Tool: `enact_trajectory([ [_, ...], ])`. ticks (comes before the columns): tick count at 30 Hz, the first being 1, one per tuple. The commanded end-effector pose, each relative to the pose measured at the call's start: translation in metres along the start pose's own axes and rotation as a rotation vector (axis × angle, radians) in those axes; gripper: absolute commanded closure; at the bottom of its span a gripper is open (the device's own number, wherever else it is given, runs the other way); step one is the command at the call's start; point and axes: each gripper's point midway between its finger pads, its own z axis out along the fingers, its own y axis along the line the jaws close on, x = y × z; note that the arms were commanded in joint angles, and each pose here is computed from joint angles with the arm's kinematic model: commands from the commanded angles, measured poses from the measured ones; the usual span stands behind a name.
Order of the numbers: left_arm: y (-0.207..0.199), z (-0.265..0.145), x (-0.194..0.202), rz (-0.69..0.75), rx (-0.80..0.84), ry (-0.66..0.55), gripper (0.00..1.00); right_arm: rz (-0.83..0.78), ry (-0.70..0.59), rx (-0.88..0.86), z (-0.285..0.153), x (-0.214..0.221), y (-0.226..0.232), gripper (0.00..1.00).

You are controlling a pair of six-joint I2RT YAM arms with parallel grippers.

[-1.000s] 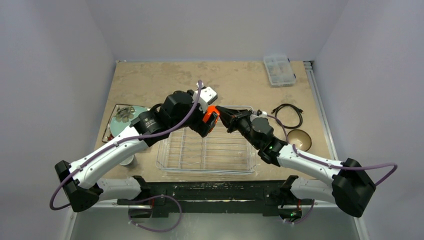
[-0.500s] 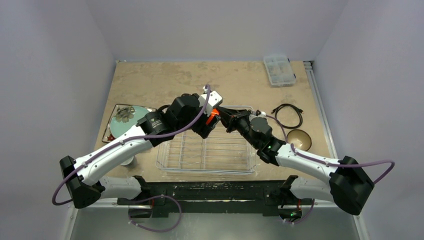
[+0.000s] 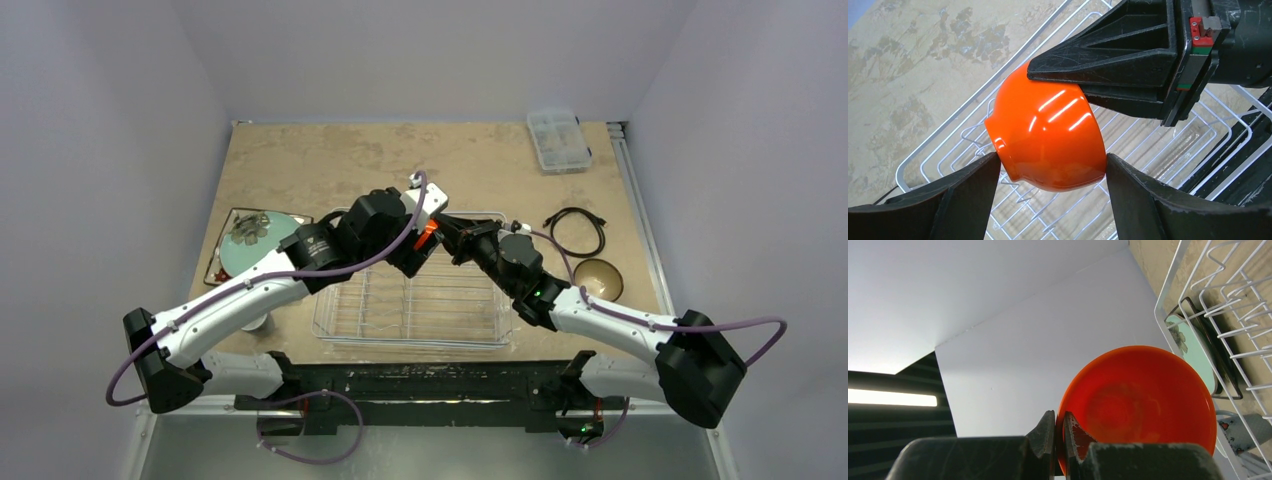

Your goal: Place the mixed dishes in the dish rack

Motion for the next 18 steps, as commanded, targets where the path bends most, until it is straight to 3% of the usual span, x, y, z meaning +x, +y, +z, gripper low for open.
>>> enact_trajectory([
  [1,0.0132,-0.0044,-0.0145,-0.006,-0.073,-0.038,0.22,0.069,0.08,-0.127,-0.0054,0.0261,0.046,1.0],
  [9,0.0101,-0.0025,-0.0131,0.004,-0.086,-0.031,0.15,0.079,0.065,-0.121,-0.0038,0.0236,0.0453,1.0],
  [18,0.0091,0.0009,-0.0123,0.015,-0.102,-0.018,0.19,0.081,0.075,-0.108,-0.0009,0.0264,0.0429,1.0],
])
